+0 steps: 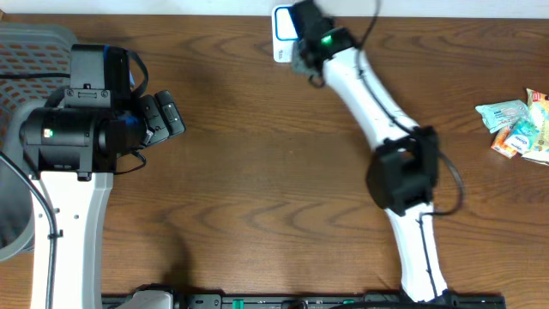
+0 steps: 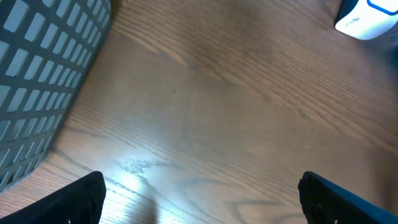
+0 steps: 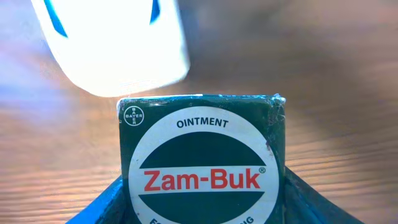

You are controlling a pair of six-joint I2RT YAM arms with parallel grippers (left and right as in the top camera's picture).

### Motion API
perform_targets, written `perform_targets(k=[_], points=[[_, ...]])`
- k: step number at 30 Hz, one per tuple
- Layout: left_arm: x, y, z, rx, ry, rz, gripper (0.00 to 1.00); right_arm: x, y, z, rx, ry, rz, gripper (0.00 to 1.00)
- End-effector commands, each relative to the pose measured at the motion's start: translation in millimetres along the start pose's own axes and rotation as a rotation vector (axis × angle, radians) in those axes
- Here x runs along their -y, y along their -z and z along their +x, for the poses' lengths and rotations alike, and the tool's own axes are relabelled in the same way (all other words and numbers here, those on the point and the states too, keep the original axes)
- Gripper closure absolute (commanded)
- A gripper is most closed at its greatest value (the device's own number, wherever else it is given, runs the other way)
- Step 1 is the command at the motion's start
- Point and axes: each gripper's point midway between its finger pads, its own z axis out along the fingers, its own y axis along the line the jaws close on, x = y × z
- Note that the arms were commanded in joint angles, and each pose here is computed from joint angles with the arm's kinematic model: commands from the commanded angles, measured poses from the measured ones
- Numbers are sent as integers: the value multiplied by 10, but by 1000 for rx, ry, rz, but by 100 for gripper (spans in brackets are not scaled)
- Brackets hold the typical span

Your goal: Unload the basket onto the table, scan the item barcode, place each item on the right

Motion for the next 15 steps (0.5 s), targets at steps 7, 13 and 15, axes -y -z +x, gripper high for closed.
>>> perform_targets(k=[7, 13, 15], points=[[-31, 20, -8, 9, 15, -11, 2, 203, 523, -588, 70, -87, -219, 54], [-31, 20, -8, 9, 15, -11, 2, 172, 530, -541, 15, -99, -306, 53], [-31, 20, -9, 9, 15, -11, 2, 260, 512, -550, 7, -116, -294, 53]])
